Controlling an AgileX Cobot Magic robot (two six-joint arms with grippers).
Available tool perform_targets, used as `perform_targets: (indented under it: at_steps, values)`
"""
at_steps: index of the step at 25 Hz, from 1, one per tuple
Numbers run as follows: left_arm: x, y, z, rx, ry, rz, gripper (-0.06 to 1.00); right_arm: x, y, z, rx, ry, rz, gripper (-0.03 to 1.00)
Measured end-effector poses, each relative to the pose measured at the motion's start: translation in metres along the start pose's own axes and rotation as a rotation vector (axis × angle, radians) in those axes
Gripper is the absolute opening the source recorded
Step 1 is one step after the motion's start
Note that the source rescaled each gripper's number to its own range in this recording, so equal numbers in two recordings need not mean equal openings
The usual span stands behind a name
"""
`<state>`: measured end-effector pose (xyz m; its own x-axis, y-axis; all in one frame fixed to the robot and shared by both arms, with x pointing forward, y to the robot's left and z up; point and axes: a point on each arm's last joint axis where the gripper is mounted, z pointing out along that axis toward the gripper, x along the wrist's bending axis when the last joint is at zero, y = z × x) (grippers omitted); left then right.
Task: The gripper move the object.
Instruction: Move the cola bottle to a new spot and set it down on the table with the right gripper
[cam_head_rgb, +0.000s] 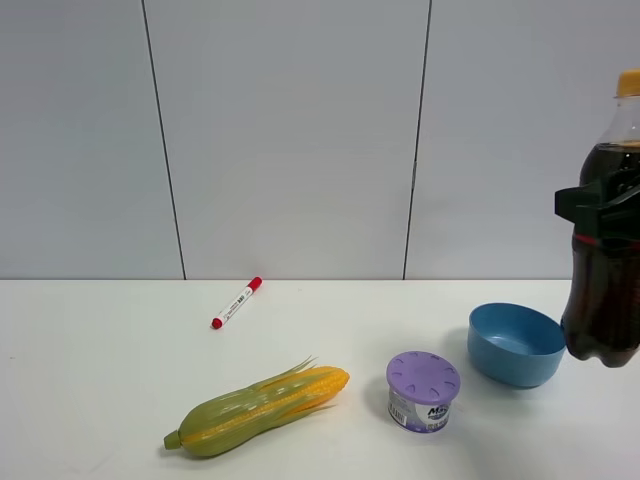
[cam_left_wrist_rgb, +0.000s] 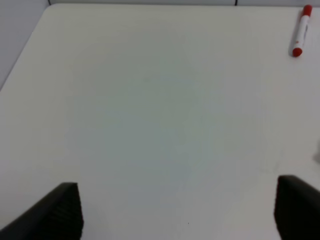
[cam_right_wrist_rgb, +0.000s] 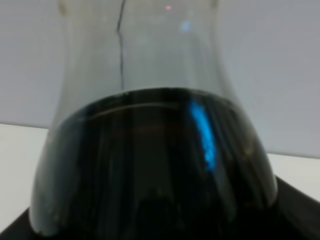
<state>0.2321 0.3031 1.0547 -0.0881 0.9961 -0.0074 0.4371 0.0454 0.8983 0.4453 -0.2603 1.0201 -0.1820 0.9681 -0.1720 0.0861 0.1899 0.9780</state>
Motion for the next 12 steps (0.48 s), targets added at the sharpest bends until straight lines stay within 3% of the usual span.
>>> perform_targets:
  at_steps: [12]
  values:
    - [0.0,0.0,0.0,0.0,0.0,0.0,1.0,0.005,-0.032,-0.02,0.003,-0.001,-0.009,0.0]
